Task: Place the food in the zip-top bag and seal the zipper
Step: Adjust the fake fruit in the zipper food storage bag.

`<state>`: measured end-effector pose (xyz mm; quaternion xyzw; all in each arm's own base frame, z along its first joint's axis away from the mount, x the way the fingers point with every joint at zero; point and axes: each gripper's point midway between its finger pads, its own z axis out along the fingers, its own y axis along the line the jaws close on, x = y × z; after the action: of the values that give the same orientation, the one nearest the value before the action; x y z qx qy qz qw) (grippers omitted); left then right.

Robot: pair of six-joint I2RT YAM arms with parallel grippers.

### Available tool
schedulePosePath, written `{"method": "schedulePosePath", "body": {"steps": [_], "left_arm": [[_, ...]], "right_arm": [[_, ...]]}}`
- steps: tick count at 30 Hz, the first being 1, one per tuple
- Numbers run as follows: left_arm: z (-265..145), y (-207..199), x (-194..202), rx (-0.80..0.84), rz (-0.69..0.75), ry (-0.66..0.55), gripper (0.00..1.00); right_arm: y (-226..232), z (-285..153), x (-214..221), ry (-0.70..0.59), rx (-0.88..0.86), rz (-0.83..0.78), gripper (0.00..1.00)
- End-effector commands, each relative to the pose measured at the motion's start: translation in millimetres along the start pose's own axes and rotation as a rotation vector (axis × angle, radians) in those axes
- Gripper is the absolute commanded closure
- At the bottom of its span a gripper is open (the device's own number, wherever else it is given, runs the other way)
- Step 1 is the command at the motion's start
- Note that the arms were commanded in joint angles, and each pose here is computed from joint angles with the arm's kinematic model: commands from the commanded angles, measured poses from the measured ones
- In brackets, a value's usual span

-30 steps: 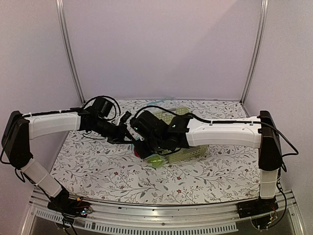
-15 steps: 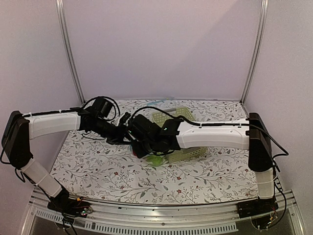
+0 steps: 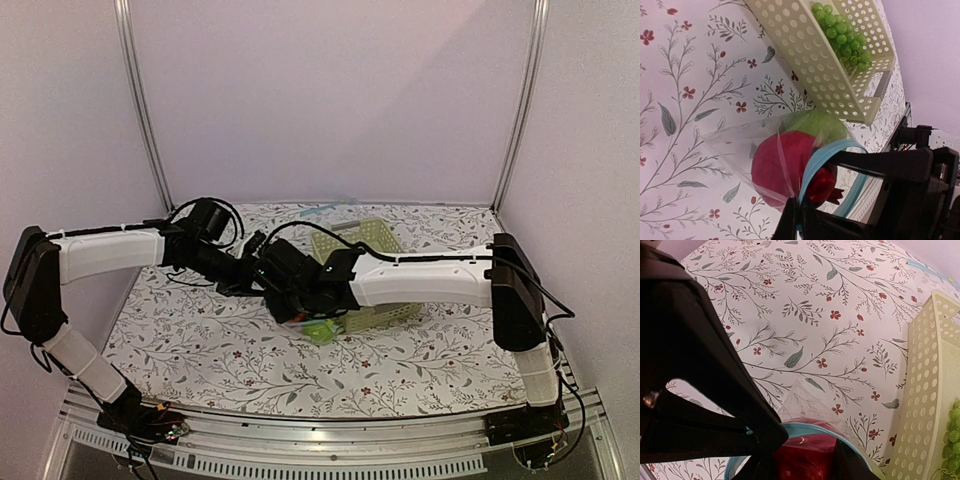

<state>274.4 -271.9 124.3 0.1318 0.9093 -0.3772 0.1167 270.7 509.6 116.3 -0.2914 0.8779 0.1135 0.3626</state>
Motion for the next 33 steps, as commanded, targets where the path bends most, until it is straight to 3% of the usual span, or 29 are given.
{"method": "schedulePosePath", "body": {"steps": [1,8,15,20,33], "left_arm": [[-15.7,-27.3,-17.0,0.081,0.038,-0.056,1.00],[-13.5,-20.4,-15.5,0.064,0.014,-0.053,1.00],[-8.3,-13.2,-17.0,0.062,-0.011,-0.046,1.00],[-6.2,-11.6,-17.6,0.059,-0.015,-0.043,1.00],[-9.6,-13.3,-14.4,0.061,-0.014,-0.041,1.00]], "right_arm": [[-21.3,34.6,60.8,0.166,0.088,-0.048,0.59],[-30.3,33.1,58.6,0.169,0.070,-0.006,0.50],[12.5,-59.2,-13.3,0.018,-0.288,0.038,0.36],[10.6,-102.4,-37.2,-0.046,-0.349,0.055,0.30],[7.0,-51.7,15.6,0.129,-0.252,0.098,0.49]]}}
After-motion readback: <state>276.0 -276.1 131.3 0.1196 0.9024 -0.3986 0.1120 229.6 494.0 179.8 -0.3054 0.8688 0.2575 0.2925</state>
